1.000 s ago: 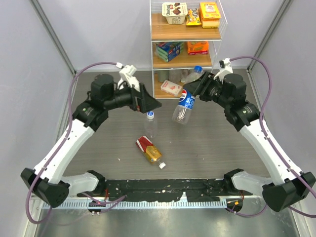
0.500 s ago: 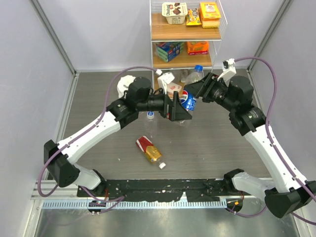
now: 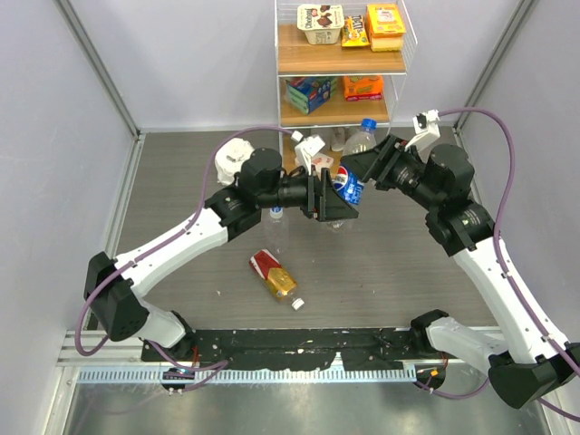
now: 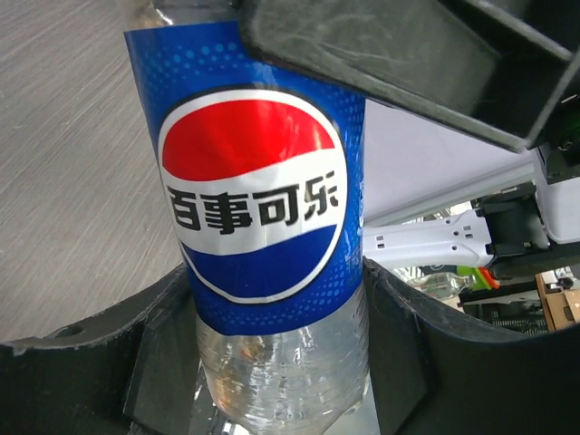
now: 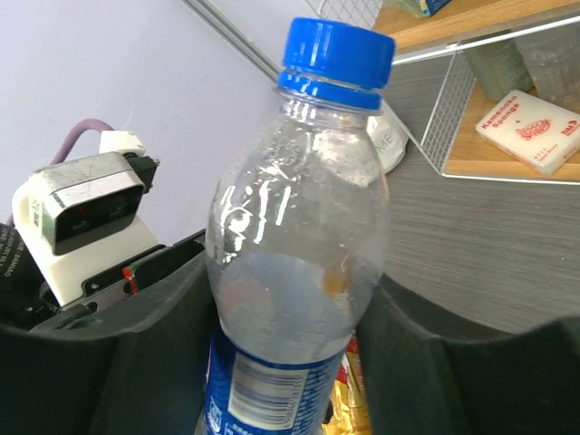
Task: Unscrew the bottle caps
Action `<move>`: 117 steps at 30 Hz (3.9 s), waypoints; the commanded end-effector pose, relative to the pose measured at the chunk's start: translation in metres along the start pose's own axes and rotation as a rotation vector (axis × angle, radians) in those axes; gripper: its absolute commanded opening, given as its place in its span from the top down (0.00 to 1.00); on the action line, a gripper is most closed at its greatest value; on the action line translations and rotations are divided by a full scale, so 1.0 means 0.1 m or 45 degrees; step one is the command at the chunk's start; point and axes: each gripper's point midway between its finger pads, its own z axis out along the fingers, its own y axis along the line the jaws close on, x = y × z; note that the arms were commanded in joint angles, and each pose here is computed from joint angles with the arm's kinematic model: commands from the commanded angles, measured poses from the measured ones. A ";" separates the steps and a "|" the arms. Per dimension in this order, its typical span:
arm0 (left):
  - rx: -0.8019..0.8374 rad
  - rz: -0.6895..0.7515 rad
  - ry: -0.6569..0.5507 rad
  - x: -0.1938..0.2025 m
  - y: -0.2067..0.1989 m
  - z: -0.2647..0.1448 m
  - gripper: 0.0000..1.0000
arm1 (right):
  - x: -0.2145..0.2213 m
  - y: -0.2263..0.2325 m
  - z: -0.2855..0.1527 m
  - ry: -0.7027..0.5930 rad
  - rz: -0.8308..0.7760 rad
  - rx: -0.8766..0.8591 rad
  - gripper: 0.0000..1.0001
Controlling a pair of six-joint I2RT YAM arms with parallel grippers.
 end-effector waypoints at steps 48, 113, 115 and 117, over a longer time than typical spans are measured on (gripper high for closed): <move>-0.436 0.131 0.117 0.76 0.46 -0.89 0.54 | 0.30 0.30 0.61 0.217 0.101 -0.156 0.53; -0.159 0.317 -0.273 0.08 -0.39 -1.15 0.00 | 0.03 0.96 -0.08 0.039 -0.179 -0.680 0.98; -0.252 0.310 -0.263 0.04 -0.25 -1.12 0.00 | -0.02 0.84 -0.02 0.011 -0.136 -0.561 0.98; -0.324 0.316 -0.239 -0.04 -0.16 -1.05 0.00 | -0.06 0.75 0.03 -0.007 -0.106 -0.479 0.98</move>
